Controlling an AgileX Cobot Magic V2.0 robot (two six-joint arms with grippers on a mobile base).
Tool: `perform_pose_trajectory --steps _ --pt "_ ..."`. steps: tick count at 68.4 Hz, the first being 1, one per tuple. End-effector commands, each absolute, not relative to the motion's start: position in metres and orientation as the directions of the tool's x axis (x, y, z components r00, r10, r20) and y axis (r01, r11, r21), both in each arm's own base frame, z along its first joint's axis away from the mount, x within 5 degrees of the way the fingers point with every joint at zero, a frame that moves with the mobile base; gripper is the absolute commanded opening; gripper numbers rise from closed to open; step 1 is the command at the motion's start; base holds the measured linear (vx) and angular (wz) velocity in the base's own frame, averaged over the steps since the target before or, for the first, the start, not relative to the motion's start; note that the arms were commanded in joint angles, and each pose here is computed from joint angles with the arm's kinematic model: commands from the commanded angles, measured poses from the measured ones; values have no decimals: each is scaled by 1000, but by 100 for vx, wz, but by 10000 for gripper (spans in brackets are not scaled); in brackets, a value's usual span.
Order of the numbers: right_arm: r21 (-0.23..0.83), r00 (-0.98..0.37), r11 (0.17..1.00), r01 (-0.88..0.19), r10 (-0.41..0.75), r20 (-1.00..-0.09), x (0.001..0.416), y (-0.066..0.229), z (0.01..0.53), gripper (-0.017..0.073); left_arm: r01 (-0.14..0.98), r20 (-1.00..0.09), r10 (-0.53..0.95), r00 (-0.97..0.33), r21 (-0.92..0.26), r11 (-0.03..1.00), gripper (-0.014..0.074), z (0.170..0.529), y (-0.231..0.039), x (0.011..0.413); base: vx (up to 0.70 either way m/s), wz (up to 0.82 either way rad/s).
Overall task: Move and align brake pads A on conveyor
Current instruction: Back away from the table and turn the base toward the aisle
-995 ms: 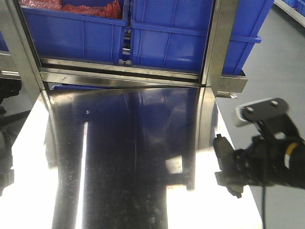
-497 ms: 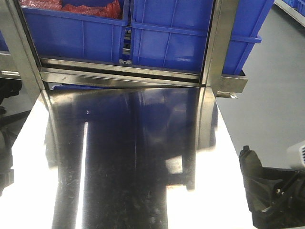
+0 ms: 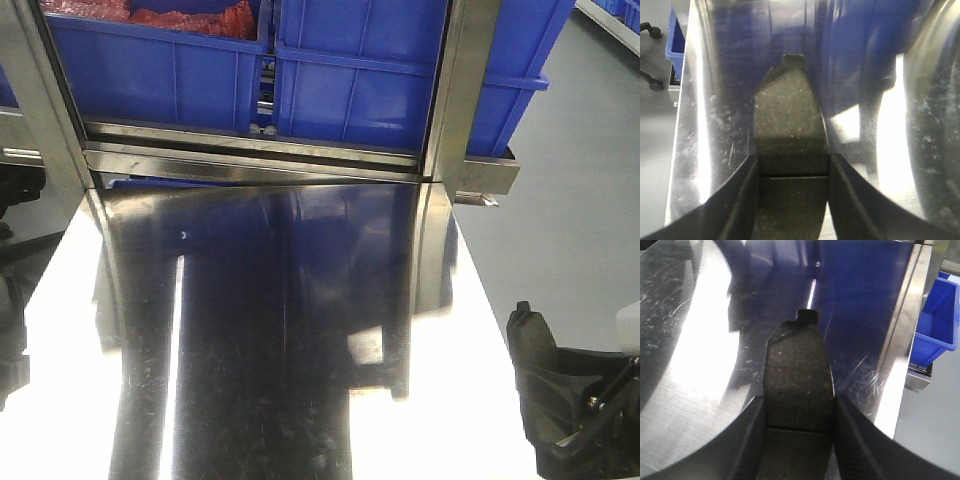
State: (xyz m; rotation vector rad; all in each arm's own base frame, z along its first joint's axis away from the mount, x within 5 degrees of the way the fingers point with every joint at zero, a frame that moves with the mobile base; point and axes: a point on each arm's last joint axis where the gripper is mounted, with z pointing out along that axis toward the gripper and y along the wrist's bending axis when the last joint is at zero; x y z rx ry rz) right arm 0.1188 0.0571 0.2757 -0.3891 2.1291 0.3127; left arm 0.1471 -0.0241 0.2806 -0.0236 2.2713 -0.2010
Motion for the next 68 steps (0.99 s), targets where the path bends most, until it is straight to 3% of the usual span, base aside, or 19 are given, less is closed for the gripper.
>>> perform_pose_trajectory --steps 1,68 --pt "65 -425 914 -401 -122 -897 123 58 293 -6 69 -825 -100 -557 -166 984 4 298 -25 151 0 0" --pt "65 -426 914 -401 -123 -897 123 58 293 -6 69 -825 -100 -557 -166 984 4 298 -25 151 -1 1"
